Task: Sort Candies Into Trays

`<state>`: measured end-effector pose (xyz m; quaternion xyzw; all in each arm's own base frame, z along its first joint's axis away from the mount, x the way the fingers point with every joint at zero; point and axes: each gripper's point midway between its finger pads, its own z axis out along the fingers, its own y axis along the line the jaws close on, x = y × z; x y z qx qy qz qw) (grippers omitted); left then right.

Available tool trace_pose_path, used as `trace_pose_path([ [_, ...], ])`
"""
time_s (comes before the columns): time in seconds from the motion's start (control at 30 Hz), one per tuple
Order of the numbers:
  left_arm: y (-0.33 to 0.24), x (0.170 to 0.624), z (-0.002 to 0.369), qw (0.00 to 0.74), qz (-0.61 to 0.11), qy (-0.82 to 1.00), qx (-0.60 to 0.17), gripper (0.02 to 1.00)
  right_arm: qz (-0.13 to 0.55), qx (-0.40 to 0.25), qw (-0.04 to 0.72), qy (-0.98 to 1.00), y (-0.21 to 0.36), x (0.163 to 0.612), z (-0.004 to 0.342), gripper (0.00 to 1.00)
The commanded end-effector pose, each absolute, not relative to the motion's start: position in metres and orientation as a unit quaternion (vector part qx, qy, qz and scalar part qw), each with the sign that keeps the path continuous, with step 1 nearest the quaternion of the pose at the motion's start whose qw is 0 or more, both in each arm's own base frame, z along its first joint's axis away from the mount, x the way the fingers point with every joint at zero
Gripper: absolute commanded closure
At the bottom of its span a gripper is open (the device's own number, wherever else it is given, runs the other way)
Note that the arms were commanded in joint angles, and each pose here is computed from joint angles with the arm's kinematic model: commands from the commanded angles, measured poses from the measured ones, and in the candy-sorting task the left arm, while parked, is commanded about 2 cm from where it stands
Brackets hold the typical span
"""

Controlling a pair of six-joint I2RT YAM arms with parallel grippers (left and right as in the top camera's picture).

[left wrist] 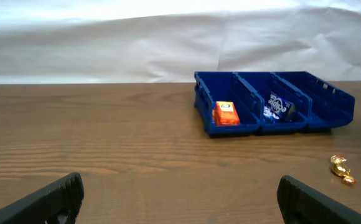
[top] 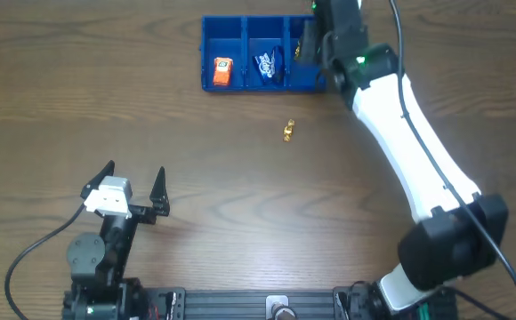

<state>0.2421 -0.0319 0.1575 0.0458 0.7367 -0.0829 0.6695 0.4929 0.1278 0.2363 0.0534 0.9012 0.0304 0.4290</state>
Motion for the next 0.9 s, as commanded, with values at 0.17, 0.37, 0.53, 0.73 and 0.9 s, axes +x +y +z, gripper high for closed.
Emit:
trace_pose_path([
  [0.17, -0.035, 0.241, 0.142, 0.651, -0.095, 0.751, 0.046, 0.02, -0.027, 0.024, 0.389, 0.921, 0.126, 0.54, 0.124, 0.89],
  [0.37, -0.035, 0.241, 0.142, 0.651, -0.095, 0.751, 0.046, 0.02, -0.033, 0.02, 0.369, 0.929, 0.125, 0.535, 0.112, 0.549],
  [0.53, -0.035, 0.241, 0.142, 0.651, -0.095, 0.751, 0.046, 0.02, -0.036, 0.019, 0.361, 0.932, 0.122, 0.527, 0.135, 0.001],
  [0.73, -0.035, 0.241, 0.142, 0.651, -0.095, 0.751, 0.046, 0.02, 0.028, 0.028, 0.329, 0.944, 0.148, 0.462, 0.21, 0.001],
  [0.9, -0.035, 0.241, 0.142, 0.651, -0.095, 0.751, 0.046, 0.02, 0.022, 0.032, 0.175, 0.984, 0.171, 0.397, 0.119, 0.001],
])
